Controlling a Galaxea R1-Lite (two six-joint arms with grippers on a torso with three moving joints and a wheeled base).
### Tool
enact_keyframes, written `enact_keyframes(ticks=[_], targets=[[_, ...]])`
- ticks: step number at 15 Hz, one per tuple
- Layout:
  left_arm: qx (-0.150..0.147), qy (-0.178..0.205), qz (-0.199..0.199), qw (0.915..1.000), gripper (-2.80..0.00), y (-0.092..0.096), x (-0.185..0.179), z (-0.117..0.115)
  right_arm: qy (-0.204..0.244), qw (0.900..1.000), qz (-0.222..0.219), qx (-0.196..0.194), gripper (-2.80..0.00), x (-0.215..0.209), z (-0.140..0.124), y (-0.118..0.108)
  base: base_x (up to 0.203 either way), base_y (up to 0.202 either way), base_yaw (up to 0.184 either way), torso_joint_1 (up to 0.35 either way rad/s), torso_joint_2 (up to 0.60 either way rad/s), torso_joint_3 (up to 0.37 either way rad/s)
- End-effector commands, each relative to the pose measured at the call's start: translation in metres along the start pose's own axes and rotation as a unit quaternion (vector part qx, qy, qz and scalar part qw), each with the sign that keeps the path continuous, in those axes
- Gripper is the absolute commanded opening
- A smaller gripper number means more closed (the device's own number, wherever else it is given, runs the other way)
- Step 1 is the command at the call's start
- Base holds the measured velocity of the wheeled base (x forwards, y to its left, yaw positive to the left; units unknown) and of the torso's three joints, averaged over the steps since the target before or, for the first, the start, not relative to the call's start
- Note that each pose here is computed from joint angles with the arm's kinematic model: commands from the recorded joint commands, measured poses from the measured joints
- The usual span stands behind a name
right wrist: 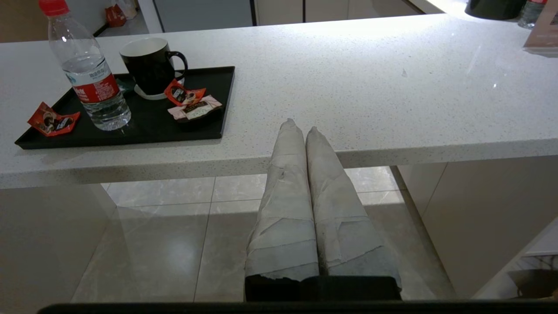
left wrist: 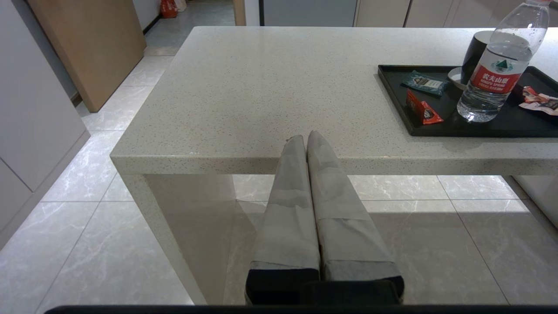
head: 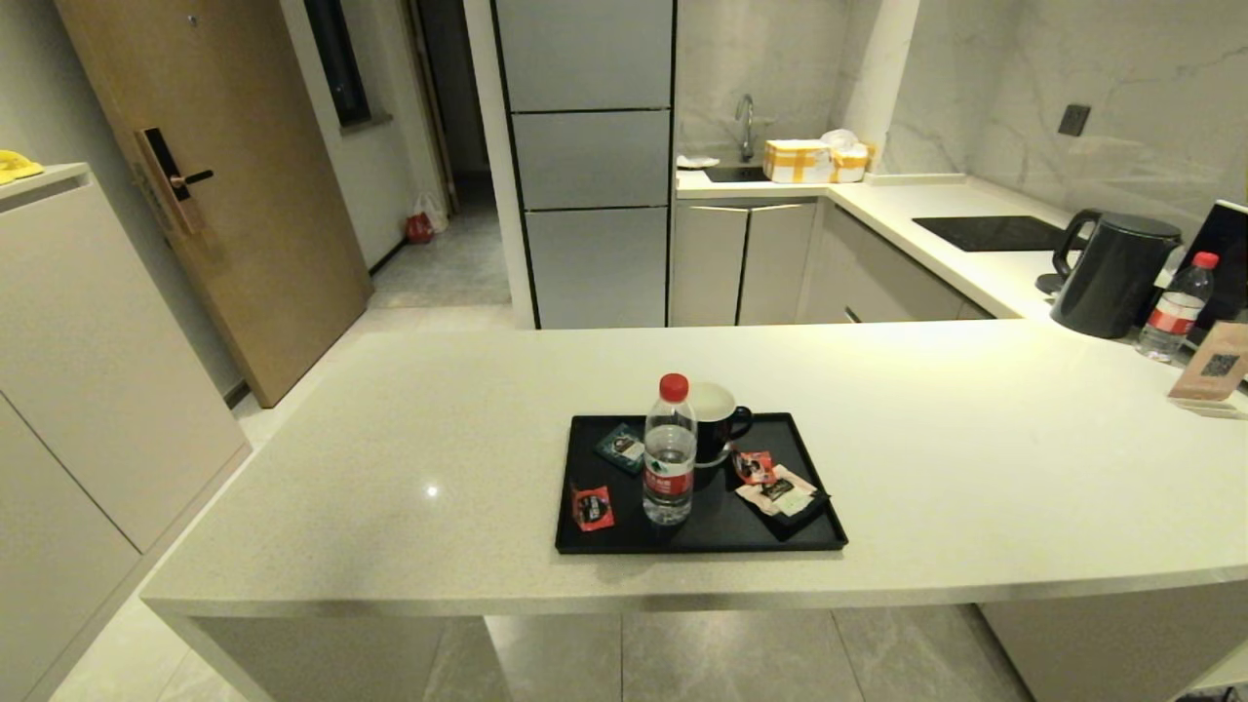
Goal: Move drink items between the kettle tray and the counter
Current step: Pick up the tea bag
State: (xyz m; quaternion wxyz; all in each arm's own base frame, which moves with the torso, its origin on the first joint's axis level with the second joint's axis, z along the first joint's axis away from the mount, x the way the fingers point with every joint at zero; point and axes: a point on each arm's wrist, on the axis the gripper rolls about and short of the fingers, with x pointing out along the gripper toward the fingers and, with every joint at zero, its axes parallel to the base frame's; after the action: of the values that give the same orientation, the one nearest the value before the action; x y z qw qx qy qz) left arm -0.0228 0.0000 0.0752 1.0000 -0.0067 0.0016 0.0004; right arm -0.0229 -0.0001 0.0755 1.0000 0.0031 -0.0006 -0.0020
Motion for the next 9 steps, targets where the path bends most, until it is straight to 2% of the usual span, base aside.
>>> enact_keyframes(ticks=[1,9], targets=[[0.0,0.0,0.0,1.0,-2.8,0.0,0.0,0.0,0.001,1.0,0.0,0.0,-2.8,0.0002,-0.0004,0.0,0.0,0.0,0.0,0.0,0.0,0.0],[0.0,0.0,0.0,1.0,-2.8,0.0,0.0001,-0.0002,0.001,1.0,0.0,0.0,-2.8,0.0002,-0.0004,0.0,0.0,0.0,0.0,0.0,0.0,0.0]])
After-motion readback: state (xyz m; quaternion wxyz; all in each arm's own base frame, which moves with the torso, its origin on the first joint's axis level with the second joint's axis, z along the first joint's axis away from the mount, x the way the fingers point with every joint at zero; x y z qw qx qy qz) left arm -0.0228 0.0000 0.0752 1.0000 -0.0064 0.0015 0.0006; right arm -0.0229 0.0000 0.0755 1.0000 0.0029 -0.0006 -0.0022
